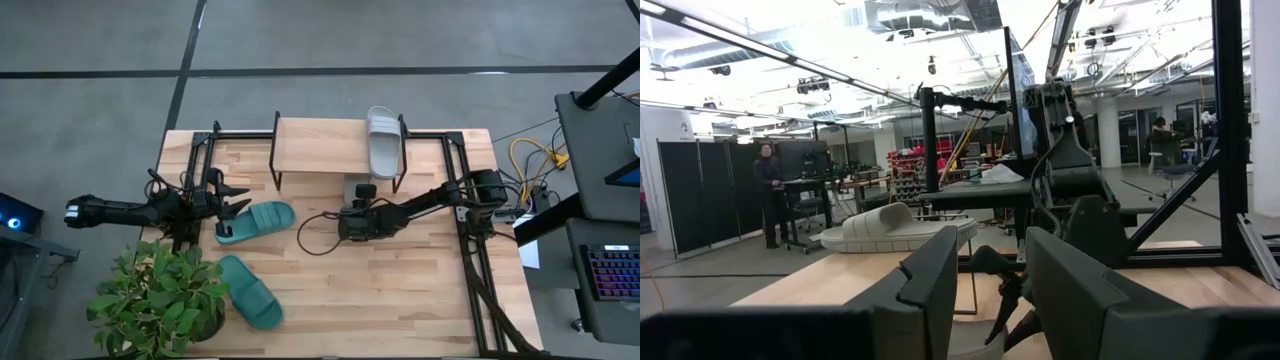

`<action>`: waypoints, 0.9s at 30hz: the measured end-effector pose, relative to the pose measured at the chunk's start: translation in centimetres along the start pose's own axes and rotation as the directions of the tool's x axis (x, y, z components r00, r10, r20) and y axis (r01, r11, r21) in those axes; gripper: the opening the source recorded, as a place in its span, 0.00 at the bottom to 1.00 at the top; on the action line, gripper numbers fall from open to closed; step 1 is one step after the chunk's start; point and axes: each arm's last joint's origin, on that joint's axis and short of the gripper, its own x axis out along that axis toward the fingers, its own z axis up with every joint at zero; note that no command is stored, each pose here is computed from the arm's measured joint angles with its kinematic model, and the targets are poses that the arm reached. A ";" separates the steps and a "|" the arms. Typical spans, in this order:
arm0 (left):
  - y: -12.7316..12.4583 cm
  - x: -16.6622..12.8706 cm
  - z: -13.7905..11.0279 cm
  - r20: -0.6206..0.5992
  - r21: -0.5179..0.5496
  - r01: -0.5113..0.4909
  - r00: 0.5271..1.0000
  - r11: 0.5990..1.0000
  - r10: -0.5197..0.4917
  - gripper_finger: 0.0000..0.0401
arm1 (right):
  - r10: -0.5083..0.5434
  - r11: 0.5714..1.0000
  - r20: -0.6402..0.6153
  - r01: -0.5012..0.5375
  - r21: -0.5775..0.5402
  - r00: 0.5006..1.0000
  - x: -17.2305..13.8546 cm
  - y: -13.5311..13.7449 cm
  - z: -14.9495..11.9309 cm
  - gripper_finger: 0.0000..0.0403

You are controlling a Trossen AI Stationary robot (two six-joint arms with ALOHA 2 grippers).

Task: Pick and place slides into the shelf
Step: Put the gray slipper on the shelf

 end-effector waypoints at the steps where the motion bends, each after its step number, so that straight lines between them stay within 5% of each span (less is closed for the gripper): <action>1: 0.0 0.0 0.0 0.000 0.000 0.000 1.000 1.000 0.000 0.27 | 0.002 1.000 -0.012 -0.002 0.008 1.000 -0.2 -0.1 0.1 0.12; 27: 0.0 0.0 0.0 0.000 0.000 0.000 1.000 1.000 0.000 0.27 | 0.039 0.999 0.001 -0.039 -0.021 0.999 -6.8 2.8 1.7 0.12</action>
